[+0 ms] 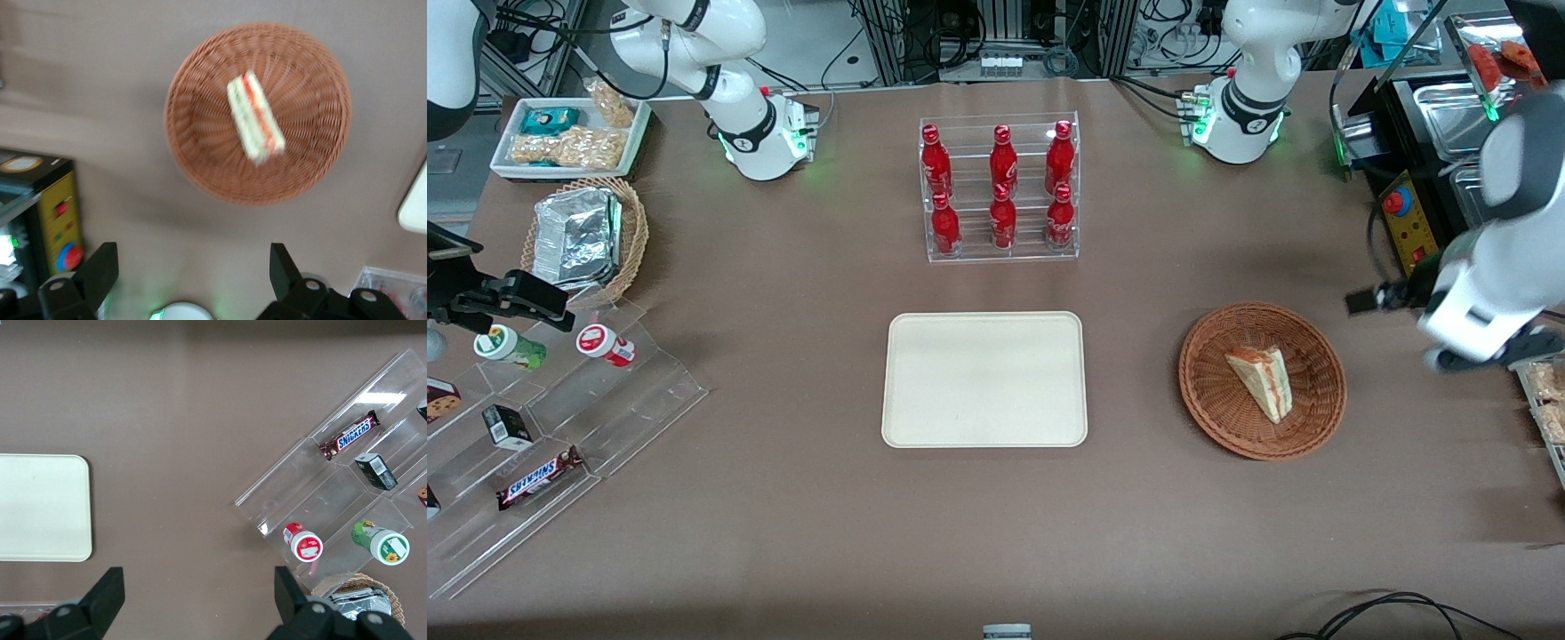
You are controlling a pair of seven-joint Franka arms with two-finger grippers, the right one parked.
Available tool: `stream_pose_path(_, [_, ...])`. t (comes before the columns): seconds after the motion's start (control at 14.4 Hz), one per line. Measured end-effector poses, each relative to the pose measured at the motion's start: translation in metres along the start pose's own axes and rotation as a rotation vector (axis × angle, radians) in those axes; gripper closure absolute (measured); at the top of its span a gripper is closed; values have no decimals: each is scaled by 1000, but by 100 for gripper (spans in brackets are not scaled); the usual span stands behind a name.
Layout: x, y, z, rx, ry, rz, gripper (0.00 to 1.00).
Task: Place sandwich from basket to tray
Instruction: 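Move the left gripper over the sandwich in the wicker basket, then lower the left gripper and close it on the sandwich wedge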
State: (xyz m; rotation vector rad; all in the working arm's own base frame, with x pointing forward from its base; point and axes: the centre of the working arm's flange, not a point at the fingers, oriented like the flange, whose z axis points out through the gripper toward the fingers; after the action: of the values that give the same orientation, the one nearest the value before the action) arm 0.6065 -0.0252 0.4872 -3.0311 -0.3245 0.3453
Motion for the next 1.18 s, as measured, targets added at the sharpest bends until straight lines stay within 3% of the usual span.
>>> stream_pose_path(0.21, [27,10,58,-58,69,-235,0])
stream_pose_path(0.35, [35,16,87,-72,69,-320,0])
stream_pose_path(0.49, [41,19,114,-81,68,-343,0])
stream_pose_path(0.83, [34,28,193,-127,126,-345,0])
stream_pose_path(1.18, [28,30,211,-139,136,-350,0])
